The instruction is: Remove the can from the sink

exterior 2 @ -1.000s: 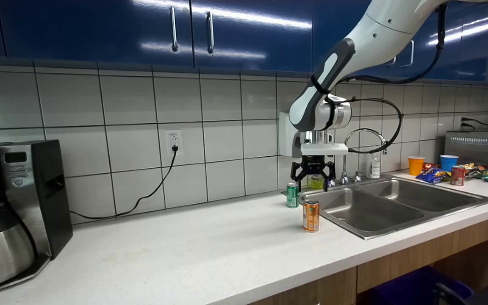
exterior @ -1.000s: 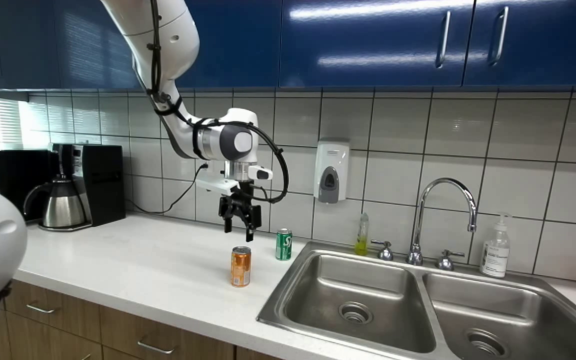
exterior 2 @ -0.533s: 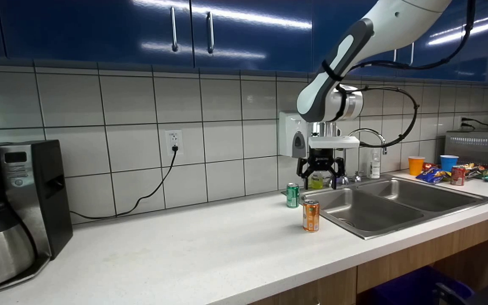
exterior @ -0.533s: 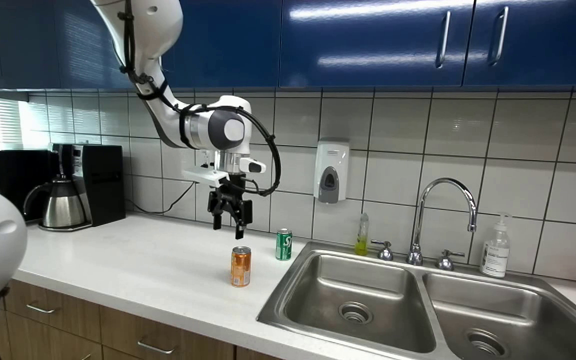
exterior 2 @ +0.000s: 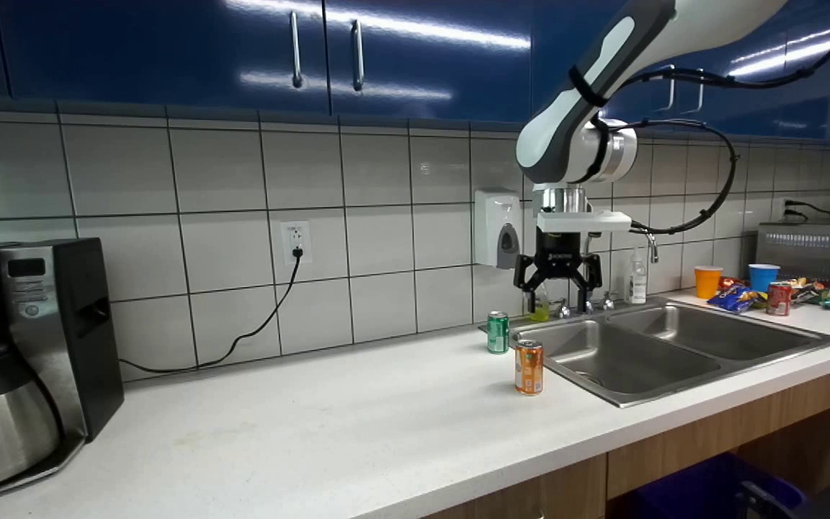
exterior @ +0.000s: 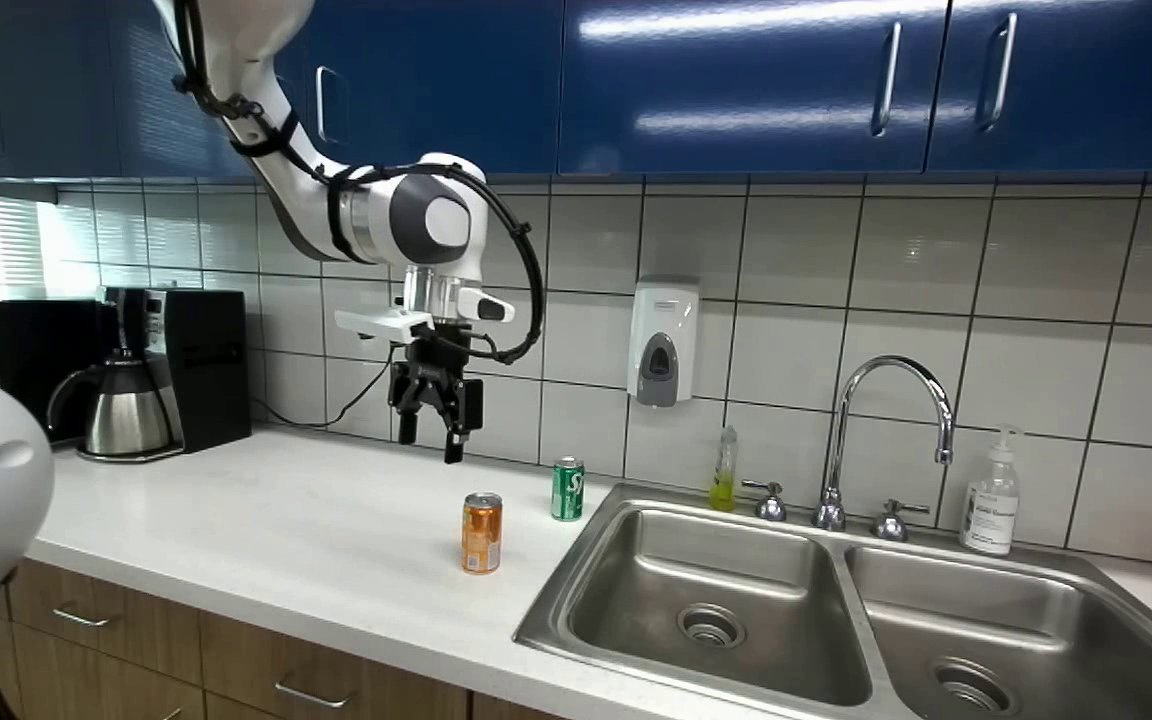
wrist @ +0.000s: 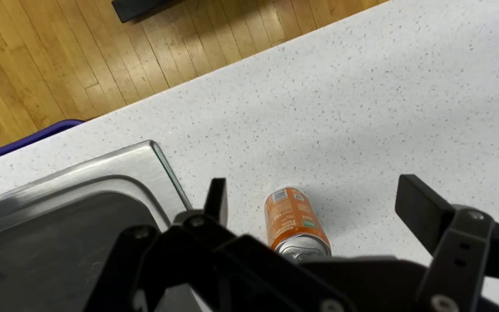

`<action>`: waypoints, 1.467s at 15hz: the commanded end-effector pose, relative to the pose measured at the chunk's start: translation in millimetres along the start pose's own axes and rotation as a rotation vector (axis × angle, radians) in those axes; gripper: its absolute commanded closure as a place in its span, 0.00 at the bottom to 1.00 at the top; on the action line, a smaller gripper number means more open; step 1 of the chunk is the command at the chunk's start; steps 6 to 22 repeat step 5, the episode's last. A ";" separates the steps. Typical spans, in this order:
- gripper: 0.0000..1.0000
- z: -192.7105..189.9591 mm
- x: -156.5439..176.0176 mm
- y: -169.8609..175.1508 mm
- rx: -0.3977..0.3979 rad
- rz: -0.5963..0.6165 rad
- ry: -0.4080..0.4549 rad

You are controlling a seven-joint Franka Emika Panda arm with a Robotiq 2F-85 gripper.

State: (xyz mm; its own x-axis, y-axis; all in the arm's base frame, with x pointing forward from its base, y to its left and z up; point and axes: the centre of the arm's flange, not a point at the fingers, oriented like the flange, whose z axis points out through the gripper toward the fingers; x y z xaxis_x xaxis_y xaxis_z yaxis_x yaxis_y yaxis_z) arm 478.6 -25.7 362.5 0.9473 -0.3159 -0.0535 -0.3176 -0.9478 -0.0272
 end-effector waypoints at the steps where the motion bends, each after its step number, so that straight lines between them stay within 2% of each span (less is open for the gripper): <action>1: 0.00 -0.6 -1.3 0.2 0.001 0.000 0.001; 22: 0.00 0.4 -2.5 0.1 0.000 -0.001 -0.002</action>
